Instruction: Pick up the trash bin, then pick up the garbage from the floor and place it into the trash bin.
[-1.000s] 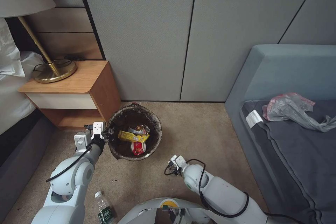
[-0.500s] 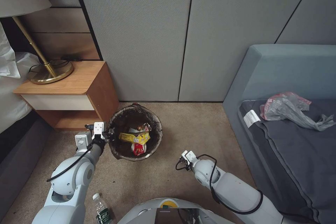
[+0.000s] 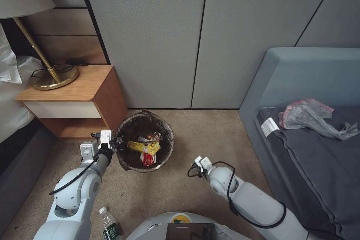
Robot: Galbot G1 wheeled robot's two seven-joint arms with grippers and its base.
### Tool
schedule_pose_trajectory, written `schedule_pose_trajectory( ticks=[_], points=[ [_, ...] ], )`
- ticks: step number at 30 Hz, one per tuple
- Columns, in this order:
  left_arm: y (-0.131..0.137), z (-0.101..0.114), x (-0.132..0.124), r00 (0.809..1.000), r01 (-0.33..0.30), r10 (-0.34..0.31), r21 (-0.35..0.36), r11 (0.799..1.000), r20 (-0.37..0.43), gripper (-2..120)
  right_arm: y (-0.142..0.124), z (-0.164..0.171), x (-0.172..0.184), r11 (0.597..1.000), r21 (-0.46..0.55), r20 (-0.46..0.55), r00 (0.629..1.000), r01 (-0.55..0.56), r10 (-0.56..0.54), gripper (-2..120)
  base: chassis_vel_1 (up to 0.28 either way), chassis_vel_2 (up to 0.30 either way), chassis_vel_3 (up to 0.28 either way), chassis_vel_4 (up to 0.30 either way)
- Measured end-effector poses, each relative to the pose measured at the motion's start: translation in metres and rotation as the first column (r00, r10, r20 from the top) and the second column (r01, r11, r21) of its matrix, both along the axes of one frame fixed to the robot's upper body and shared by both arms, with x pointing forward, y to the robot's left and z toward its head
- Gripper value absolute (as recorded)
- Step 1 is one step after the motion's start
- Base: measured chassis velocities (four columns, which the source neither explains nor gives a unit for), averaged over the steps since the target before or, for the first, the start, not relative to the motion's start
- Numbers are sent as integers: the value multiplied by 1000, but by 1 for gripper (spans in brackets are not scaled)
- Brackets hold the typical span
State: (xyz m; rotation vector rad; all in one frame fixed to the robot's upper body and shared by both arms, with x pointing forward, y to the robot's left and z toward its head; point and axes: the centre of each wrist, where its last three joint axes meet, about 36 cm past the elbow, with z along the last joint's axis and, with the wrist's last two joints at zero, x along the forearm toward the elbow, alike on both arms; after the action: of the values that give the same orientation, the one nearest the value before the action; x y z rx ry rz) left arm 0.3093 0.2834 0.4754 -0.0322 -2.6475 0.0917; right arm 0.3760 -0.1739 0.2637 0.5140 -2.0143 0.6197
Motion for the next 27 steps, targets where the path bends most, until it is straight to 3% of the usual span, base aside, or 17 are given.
schedule_pose_trajectory(
  ticks=[9,11,13,14,16,17,19,20,21,24,25,27],
  points=[
    [0,4,-1,1000,3,-3,6,1000,9,0,-3,27,7,998,55,49,999,16,-18,0,0,0,0,0],
    [0,7,-2,1000,4,-4,6,1000,15,0,-19,88,19,985,162,136,988,54,-77,0,0,0,0,0],
    [-1,9,-3,1000,5,-5,1,1000,20,0,-25,107,22,980,189,170,981,60,-93,0,0,0,0,0],
    [-2,10,-4,1000,6,-6,1,1000,24,0,-36,142,25,970,236,225,968,59,-114,0,0,0,0,0],
    [-4,10,-3,1000,13,-13,4,1000,22,0,-50,226,18,945,327,341,935,-17,-101,0,0,0,0,0],
    [-4,10,-3,1000,13,-13,4,1000,22,0,-50,226,18,945,327,341,935,-17,-101,0,0,0,0,0],
    [-7,8,-3,1000,19,-19,3,1000,18,0,-56,282,5,925,364,426,903,-113,-57,0,0,0,0,0],
    [-9,6,-2,1000,24,-24,0,1000,14,0,-56,311,-1,902,390,493,870,-186,-34,0,0,0,0,0],
    [-9,6,-2,1000,24,-24,0,1000,14,0,-56,311,-1,902,390,493,870,-186,-34,0,0,0,0,0],
    [-10,2,-2,1000,24,-24,0,1000,5,0,-48,391,-7,827,429,616,787,-364,27,0,0,0,0,0],
    [-10,2,-2,1000,24,-24,0,1000,5,0,-48,391,-7,827,429,616,787,-364,27,0,0,0,0,0],
    [-11,0,-2,1000,22,-22,-2,1000,-2,0,-40,436,-5,748,449,654,750,-488,98,0,0,0,0,0]
  ],
)
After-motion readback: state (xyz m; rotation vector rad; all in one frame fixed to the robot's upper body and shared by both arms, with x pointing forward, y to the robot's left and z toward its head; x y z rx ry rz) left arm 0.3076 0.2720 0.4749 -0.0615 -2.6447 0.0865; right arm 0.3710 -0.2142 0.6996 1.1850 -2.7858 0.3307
